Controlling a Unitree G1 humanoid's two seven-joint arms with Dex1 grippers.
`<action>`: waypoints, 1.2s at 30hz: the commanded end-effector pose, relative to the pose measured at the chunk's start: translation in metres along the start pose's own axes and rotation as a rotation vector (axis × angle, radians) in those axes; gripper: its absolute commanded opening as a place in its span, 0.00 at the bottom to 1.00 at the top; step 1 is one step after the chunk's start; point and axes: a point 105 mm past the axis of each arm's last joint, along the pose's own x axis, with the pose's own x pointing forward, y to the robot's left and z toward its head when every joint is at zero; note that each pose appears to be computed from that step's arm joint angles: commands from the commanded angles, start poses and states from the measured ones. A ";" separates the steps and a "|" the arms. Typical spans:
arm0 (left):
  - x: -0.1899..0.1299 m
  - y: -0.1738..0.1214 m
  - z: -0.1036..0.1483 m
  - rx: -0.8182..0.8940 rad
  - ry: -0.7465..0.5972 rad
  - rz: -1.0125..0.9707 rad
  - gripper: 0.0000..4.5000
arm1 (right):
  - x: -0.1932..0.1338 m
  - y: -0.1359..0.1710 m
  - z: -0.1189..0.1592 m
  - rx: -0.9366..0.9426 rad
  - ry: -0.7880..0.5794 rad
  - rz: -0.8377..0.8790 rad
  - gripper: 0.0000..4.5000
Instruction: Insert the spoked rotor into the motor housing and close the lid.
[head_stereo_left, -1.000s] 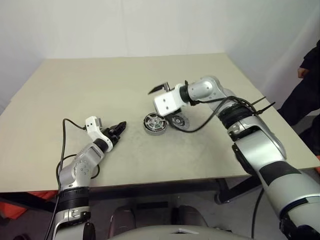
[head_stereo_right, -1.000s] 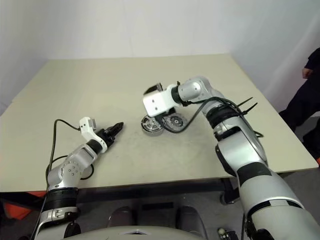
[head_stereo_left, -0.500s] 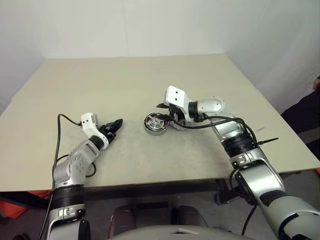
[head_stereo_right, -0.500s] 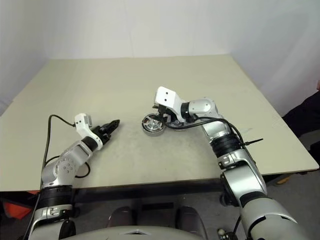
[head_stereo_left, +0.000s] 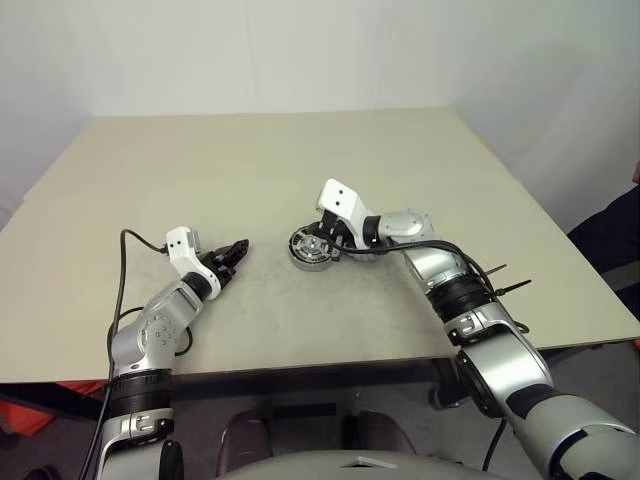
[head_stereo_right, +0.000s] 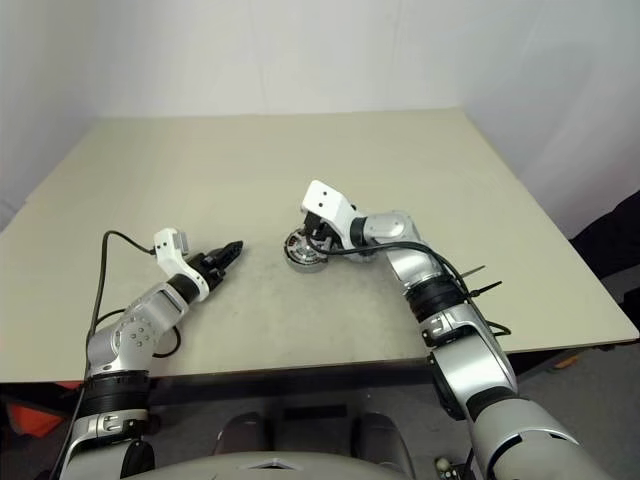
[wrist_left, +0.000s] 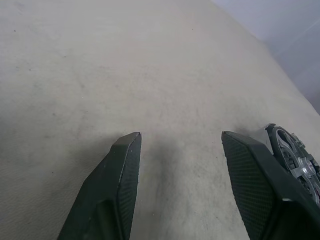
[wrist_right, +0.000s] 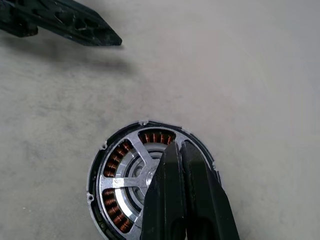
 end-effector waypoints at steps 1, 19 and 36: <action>-0.001 -0.008 0.014 0.027 -0.049 -0.022 0.60 | 0.002 -0.009 0.021 -0.053 -0.046 -0.027 0.01; 0.000 -0.007 0.008 0.017 -0.040 -0.016 0.60 | 0.005 -0.018 0.035 -0.064 -0.081 -0.080 0.01; -0.002 -0.003 0.011 0.015 -0.048 -0.002 0.60 | 0.019 -0.011 -0.009 0.053 0.022 -0.096 0.01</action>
